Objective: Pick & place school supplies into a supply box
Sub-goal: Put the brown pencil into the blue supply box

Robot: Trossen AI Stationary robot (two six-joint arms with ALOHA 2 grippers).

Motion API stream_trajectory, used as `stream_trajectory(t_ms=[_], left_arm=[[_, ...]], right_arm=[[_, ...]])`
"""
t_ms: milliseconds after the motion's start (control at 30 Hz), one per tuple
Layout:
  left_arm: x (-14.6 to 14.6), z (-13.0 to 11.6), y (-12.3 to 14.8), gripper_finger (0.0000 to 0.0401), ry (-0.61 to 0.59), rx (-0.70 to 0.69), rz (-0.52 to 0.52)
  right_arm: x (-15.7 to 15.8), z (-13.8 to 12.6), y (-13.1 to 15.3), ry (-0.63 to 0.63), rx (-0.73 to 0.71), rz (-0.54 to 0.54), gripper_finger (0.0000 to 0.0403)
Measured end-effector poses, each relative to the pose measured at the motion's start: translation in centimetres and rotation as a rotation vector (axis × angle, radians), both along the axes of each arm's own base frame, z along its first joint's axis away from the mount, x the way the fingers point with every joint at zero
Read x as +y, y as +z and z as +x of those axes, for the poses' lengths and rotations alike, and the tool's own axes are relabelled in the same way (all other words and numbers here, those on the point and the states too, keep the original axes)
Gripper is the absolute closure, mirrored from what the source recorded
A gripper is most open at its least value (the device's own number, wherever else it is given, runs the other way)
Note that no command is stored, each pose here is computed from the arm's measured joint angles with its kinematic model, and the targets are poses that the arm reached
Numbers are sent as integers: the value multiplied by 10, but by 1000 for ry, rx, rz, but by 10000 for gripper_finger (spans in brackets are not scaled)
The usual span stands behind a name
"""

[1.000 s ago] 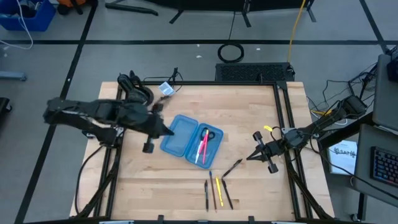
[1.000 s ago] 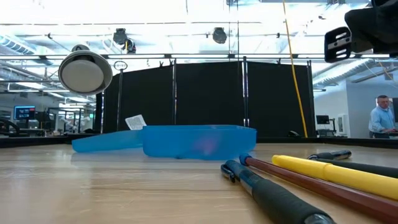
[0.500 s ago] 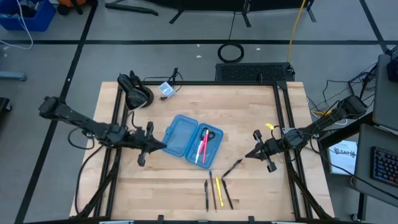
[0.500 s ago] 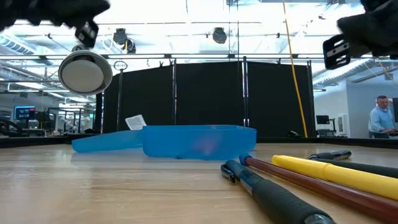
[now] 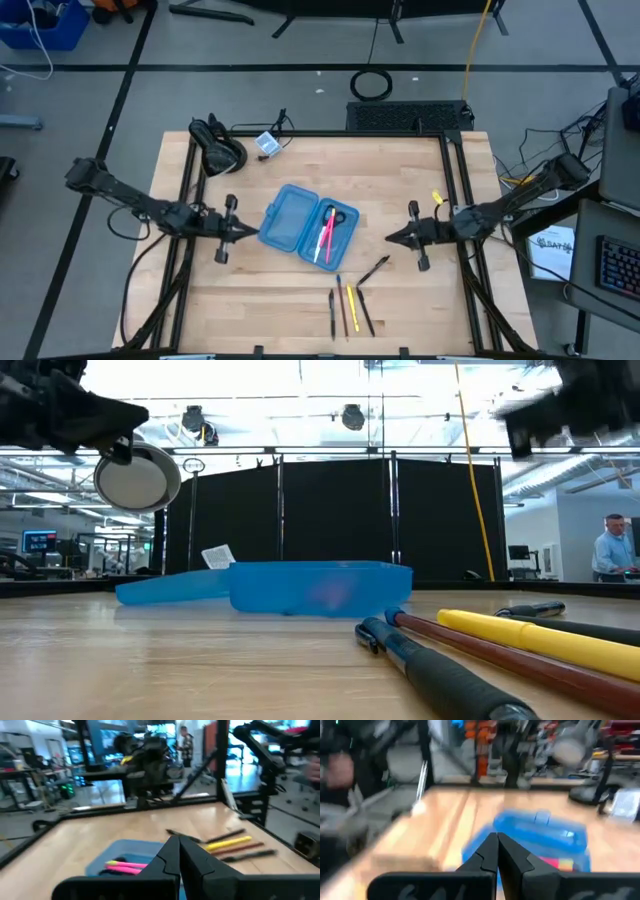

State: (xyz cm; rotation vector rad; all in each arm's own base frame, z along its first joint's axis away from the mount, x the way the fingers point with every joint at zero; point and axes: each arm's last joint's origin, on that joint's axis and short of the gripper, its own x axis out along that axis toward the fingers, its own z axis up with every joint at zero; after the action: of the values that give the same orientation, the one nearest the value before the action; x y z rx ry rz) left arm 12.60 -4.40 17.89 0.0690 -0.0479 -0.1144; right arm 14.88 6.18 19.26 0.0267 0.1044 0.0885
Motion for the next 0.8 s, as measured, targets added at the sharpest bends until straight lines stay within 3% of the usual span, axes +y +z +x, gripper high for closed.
stream_trajectory(t_ms=[100, 333, 433, 567, 800], left_arm=[[5, -3, 5, 391, 35, -43, -38], [9, -5, 9, 398, 61, -75, -69], [9, -5, 9, 391, 90, -75, -54], [10, -5, 8, 376, 105, -62, -37], [10, -4, 1, 389, 106, 3, -6]], right_arm=[[12, 21, 35, -37, 102, 33, 403], [69, 94, 86, -81, 402, 129, 403], [95, 125, 87, -156, 569, 194, 403], [117, 158, 88, -323, 698, 378, 403], [121, 192, 44, -510, 849, 601, 403]])
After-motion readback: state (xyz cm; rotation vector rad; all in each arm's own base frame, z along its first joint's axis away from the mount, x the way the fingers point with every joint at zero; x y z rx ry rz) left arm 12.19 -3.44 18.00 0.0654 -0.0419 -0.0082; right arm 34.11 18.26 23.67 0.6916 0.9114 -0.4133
